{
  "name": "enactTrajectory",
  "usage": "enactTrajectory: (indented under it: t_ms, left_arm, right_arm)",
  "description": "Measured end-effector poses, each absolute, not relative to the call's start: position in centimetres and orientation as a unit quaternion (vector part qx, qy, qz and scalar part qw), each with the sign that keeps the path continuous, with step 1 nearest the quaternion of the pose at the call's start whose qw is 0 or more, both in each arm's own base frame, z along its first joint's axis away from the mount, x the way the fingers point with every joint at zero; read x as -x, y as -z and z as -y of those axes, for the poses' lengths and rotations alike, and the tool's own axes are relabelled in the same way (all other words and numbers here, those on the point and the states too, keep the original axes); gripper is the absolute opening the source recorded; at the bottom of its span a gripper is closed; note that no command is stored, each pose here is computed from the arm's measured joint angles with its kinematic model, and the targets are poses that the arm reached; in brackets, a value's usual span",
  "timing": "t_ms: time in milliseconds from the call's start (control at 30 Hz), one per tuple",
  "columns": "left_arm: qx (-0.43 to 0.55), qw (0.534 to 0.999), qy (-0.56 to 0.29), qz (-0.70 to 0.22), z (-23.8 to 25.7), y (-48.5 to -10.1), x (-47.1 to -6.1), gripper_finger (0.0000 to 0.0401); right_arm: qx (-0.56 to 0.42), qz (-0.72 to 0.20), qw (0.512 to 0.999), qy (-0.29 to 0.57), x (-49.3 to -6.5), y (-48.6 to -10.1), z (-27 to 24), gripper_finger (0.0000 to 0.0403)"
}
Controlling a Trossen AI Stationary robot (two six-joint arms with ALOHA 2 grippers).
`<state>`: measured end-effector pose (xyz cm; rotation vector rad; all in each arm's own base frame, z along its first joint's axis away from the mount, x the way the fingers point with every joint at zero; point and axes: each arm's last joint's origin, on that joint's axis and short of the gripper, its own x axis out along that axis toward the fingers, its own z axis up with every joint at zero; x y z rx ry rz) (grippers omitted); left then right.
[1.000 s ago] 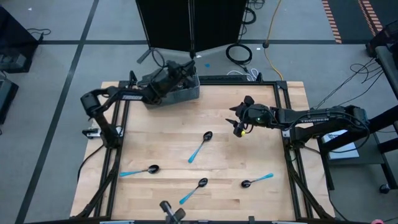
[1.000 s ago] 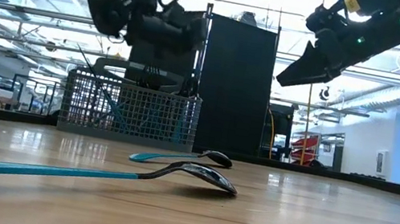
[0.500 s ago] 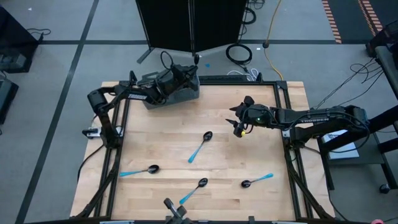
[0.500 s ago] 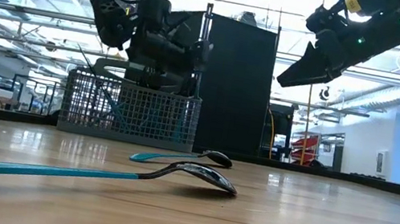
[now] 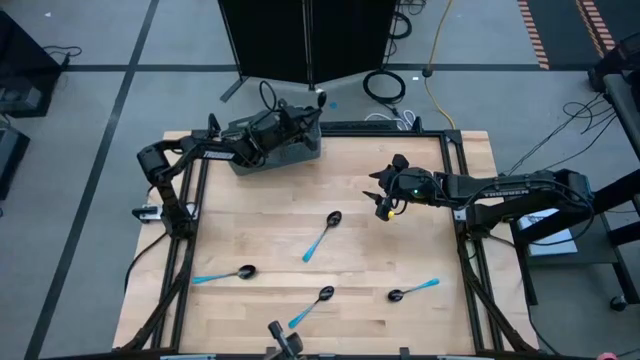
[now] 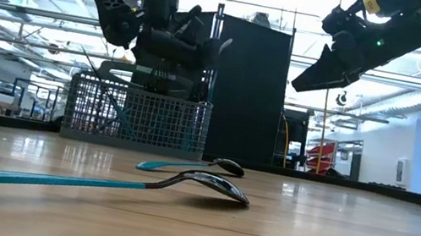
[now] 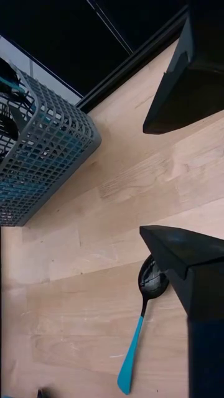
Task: Sort silverware
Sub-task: Put the blue spoon into the silverware basket
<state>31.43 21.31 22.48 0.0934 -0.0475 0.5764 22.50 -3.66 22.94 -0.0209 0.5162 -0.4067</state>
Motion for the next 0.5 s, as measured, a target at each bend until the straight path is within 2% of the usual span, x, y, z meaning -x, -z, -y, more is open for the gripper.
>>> enactTrajectory:
  t_ms: [500]
  left_arm:
    - [-0.032,0.952,-0.299,-0.052,-22.26,-22.61,-31.96,0.0]
  right_arm:
    - [0.01,-0.253,0.946,0.2,-22.5,-22.94,3.66,0.0249]
